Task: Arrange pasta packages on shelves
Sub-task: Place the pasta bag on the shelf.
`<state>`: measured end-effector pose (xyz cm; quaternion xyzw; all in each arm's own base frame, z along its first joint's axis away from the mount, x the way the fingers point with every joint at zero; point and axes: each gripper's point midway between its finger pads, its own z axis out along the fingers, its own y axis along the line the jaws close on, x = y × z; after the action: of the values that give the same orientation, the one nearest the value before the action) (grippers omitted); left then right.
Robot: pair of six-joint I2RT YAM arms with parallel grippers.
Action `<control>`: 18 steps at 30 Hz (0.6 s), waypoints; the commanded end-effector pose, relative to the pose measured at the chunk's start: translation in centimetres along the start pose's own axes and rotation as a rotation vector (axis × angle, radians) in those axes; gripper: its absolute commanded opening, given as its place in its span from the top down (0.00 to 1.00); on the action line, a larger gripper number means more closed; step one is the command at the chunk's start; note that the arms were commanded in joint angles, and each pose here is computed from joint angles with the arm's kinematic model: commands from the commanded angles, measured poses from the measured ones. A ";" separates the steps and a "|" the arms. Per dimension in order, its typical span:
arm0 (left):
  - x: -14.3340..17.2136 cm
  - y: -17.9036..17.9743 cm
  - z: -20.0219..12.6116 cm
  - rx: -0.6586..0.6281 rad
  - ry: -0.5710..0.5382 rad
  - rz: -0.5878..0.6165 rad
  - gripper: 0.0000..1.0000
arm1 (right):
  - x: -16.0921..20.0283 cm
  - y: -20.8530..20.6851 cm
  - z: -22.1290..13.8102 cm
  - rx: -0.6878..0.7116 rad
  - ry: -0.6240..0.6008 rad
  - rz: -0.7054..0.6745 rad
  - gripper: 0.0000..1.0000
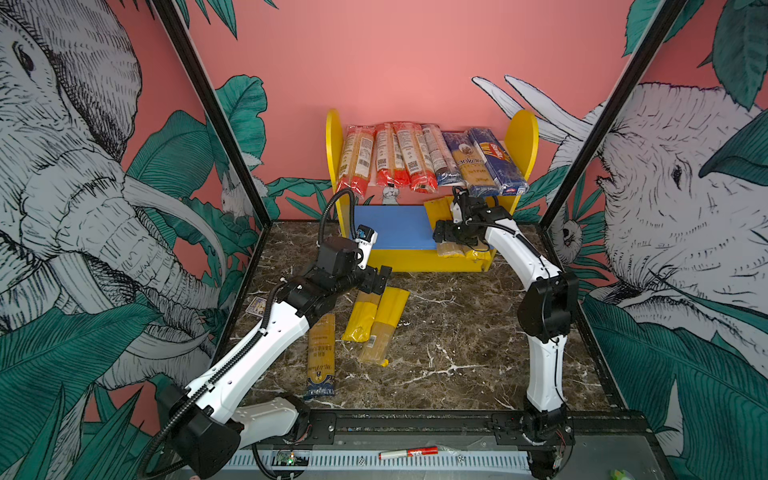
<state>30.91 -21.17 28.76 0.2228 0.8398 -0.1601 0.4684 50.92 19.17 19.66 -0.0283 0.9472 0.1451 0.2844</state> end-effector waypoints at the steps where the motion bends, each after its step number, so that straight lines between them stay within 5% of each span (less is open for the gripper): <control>1: 1.8 0.5 -0.6 -0.026 0.031 -0.035 0.01 | -3.6 1.9 -4.9 -0.064 -0.168 -0.009 0.03; 18: 8.3 1.4 -1.2 -0.066 0.126 -0.156 0.01 | 3.2 4.0 -6.6 -0.135 -0.081 0.004 0.02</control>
<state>27.44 -17.98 23.00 0.1667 0.8793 -0.1544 0.4186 44.90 20.05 21.91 -0.0355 0.9381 0.1828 0.2919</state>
